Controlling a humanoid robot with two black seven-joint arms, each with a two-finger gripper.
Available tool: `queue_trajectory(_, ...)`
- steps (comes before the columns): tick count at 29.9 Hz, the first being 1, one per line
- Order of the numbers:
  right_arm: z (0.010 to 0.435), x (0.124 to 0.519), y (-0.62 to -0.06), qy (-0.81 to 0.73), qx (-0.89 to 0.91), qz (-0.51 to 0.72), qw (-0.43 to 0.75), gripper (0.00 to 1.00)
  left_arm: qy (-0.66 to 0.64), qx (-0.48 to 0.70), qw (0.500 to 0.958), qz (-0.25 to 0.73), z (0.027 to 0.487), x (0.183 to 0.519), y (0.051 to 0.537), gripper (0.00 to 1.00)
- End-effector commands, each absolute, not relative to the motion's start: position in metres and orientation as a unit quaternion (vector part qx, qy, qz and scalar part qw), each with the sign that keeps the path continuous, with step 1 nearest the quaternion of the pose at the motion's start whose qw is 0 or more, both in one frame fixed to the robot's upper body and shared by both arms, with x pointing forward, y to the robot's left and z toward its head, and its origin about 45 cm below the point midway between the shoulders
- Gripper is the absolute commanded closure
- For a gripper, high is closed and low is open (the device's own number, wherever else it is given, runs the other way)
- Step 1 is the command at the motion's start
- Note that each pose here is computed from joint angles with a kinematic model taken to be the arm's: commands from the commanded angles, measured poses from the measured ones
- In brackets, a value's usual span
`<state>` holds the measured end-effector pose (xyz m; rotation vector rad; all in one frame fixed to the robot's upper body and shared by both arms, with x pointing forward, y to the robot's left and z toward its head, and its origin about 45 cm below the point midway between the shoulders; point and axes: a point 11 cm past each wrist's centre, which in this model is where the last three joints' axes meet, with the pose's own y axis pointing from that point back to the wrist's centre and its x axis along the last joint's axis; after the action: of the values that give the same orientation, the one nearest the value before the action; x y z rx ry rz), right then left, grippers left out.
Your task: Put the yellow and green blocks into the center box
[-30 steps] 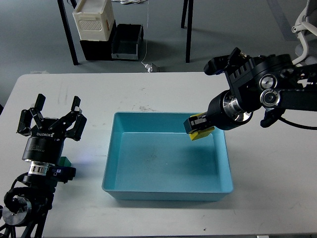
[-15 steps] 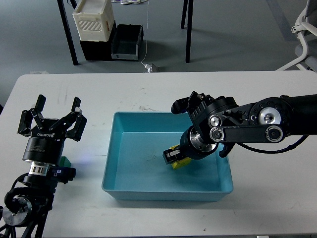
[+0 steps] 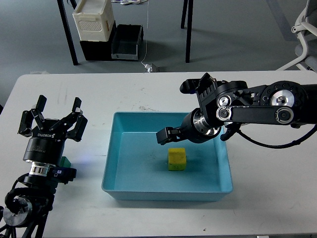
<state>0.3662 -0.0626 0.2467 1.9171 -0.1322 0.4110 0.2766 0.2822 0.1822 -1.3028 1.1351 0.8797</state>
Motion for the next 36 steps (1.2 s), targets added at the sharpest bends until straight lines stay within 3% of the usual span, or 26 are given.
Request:
queue_trajectory(1,0.281,0.396,-0.062,-0.135,0.848,0.131,0.496,0.00,0.483,-0.553,0.566,0.375,0.182,0.277,0.282,0.00)
queue_trajectory(9,0.318,0.418,-0.063,-0.197,0.894,0.067,0.397,0.00,0.483,-0.554,0.565,0.376,0.181,0.276,0.283,0.00)
queue_trajectory(20,0.319,0.426,-0.083,-0.241,0.920,-0.059,0.303,0.00,0.484,-0.553,0.563,0.378,0.179,0.274,0.283,0.00)
queue_trajectory(31,0.355,0.471,-0.133,-0.382,0.899,-0.214,-0.021,0.00,0.485,-0.552,0.563,0.378,0.179,0.273,0.283,0.00)
queue_trajectory(36,0.349,0.469,-0.147,-0.386,0.892,-0.227,-0.056,0.00,0.485,-0.552,0.562,0.379,0.178,0.273,0.283,0.00)
